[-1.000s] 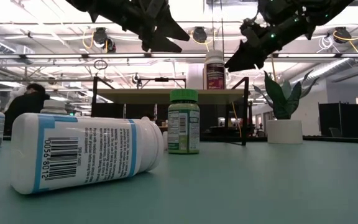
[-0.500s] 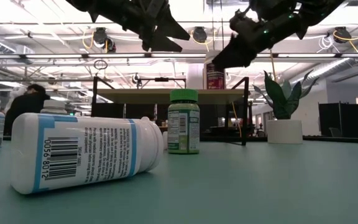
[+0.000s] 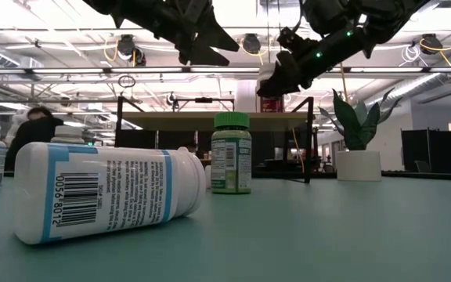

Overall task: Pick and place medicine bottles onto shelf by color
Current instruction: Put the purple medicine bottle on the shelf, then put the small green pill bottle on the shelf

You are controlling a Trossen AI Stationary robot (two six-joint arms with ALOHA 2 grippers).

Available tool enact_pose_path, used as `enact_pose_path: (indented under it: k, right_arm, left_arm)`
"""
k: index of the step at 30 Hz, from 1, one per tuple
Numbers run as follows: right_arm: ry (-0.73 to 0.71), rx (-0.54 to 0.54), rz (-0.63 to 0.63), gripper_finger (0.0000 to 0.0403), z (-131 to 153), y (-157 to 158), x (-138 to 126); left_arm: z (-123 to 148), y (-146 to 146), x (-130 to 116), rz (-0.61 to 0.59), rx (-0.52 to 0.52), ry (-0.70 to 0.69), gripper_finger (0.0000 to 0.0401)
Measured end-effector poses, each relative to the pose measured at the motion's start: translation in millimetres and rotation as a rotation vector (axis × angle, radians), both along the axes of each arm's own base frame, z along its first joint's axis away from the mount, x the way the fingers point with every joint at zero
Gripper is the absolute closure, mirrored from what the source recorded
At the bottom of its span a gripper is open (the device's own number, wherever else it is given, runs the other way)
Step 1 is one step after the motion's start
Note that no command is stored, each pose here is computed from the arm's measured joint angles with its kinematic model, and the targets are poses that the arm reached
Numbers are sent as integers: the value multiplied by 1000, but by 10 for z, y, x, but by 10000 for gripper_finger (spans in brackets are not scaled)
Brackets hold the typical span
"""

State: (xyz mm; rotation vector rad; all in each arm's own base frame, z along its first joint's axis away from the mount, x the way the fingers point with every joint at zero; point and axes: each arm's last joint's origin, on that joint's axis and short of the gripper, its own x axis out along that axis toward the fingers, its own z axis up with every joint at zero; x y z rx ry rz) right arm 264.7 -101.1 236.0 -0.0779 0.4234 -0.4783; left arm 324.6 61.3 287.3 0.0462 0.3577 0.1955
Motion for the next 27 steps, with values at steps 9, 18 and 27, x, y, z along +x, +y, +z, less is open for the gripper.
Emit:
enact_pose_path:
  k: [9, 18, 27]
  right_arm:
    - [13, -20, -45, 195, -1, -147, -61]
    - [14, -20, -89, 195, -1, -270, -120]
    - [-9, 26, -8, 195, 5, -148, -70]
  left_arm:
    - [0, 0, 0, 0, -1, 0, 34]
    - [0, 0, 0, 0, -1, 0, 34]
    - [-1, 0, 0, 0, 1, 1, 34]
